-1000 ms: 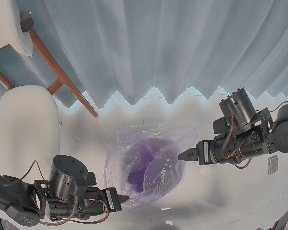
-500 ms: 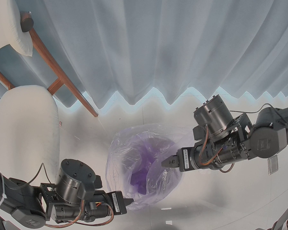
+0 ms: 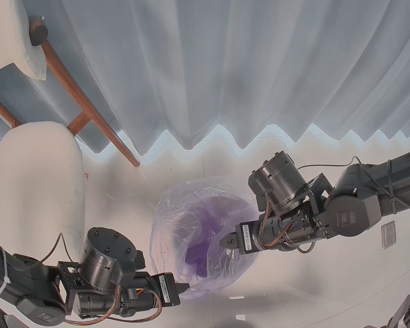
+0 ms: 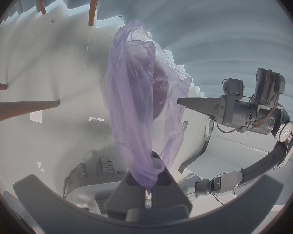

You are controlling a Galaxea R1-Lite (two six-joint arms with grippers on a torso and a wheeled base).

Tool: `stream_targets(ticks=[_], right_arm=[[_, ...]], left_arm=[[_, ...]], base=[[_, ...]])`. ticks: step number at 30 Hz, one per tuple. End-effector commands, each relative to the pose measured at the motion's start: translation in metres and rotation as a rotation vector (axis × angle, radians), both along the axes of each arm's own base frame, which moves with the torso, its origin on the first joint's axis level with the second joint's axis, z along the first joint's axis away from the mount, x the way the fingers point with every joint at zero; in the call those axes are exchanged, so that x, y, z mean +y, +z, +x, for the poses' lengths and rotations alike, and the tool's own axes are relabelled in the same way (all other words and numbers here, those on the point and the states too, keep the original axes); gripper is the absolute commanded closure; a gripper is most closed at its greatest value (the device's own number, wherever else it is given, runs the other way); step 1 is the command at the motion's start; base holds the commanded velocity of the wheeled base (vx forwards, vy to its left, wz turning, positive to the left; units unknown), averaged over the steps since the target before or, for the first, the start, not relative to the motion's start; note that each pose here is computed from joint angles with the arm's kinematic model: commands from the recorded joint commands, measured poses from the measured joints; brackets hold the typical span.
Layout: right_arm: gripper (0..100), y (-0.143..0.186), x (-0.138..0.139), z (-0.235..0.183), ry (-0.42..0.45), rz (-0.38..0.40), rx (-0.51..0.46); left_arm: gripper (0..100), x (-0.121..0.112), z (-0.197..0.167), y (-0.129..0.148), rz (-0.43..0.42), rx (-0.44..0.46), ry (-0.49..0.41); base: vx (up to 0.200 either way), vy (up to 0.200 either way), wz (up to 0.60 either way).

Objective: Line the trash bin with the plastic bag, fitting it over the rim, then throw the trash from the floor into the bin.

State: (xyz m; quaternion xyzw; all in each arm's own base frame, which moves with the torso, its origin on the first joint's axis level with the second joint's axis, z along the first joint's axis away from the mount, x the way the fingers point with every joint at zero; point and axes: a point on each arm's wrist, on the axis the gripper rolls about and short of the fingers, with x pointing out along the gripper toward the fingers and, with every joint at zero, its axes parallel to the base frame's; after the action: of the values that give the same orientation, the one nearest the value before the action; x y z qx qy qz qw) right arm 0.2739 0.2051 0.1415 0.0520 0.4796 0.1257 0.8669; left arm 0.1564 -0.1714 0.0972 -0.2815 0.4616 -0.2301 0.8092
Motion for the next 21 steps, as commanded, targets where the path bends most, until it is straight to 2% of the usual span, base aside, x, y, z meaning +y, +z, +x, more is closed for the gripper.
stream_targets(ticks=[1, 6, 10, 14, 17, 21], right_arm=[[100, -0.007, 0.003, 0.004, -0.005, -0.017, 0.008], [100, -0.001, -0.002, 0.000, -0.013, -0.017, 0.000], [100, -0.003, -0.020, -0.007, -0.045, -0.052, 0.049], [100, -0.003, -0.033, -0.012, -0.071, -0.060, 0.059], [100, -0.011, -0.047, -0.023, -0.088, -0.084, 0.096], [100, -0.027, -0.056, -0.040, -0.084, -0.128, 0.157]], left_arm=[[100, 0.000, 0.000, -0.001, 0.004, 0.002, 0.003], [100, 0.003, 0.001, -0.002, 0.007, 0.009, 0.014], [100, 0.005, -0.001, -0.004, 0.020, 0.020, 0.014], [100, 0.013, -0.009, -0.016, 0.063, 0.048, -0.001], [100, 0.020, -0.016, -0.034, 0.149, 0.083, -0.028], [100, 0.020, -0.014, -0.042, 0.170, 0.108, -0.024]], base=[[0.000, 0.000, 0.00], [0.000, 0.000, 0.00], [0.000, 0.000, 0.00], [0.000, 0.000, 0.00], [0.000, 0.000, 0.00], [0.000, 0.000, 0.00]])
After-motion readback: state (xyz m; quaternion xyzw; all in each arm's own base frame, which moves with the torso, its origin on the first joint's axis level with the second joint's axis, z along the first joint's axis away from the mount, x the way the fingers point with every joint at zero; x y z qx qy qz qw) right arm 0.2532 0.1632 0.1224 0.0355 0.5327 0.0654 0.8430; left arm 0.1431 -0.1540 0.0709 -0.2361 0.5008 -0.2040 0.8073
